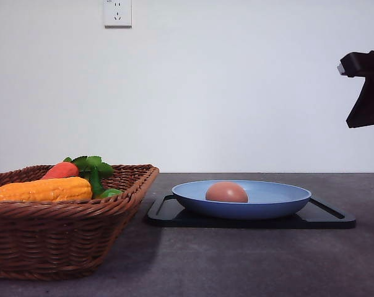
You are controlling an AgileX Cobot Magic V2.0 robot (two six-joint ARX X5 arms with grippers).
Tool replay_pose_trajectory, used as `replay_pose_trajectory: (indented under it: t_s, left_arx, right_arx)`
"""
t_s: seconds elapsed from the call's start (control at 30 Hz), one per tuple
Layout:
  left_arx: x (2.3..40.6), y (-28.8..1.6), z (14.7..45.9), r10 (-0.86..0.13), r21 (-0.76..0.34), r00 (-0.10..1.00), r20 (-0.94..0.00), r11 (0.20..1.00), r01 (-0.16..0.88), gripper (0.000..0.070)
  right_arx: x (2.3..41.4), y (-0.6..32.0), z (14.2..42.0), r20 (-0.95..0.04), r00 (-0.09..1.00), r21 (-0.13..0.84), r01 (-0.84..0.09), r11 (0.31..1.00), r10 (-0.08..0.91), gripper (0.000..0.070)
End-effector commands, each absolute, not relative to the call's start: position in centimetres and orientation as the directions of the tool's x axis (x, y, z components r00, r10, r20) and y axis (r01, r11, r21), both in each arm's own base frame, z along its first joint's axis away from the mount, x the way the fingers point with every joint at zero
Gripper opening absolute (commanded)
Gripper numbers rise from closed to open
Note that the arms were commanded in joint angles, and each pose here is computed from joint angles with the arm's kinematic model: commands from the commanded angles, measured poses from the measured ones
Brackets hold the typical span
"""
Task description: Transfer egg from basket to plate and serve
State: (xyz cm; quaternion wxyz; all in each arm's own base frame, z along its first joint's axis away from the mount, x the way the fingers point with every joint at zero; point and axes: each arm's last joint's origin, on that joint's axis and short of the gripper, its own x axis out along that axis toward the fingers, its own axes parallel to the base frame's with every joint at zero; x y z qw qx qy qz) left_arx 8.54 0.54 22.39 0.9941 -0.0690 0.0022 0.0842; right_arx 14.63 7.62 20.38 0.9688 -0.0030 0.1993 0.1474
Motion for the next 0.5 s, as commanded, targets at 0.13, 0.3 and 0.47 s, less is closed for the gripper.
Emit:
replay_pose_trajectory:
  t_s: [0.13,0.3,0.47]
  left_arx:
    - [9.1,1.0,18.3,0.211,-0.113,0.975,-0.066,0.969,-0.218,0.0]
    - [9.4,1.0,16.1,0.215,-0.103,0.968,-0.126,0.968,-0.229,0.0]
    - [9.2,1.0,15.0,0.214,-0.087,0.951,-0.224,0.967,-0.238,0.0]
  right_arx:
    - [14.7,7.8,20.6,-0.379,0.878,0.063,-0.29,0.955,0.291,0.0]
    - [14.7,7.8,20.6,-0.379,0.878,0.063,-0.29,0.955,0.291,0.0]
    - [14.7,7.8,20.6,-0.379,0.878,0.063,-0.29,0.955,0.292,0.0]
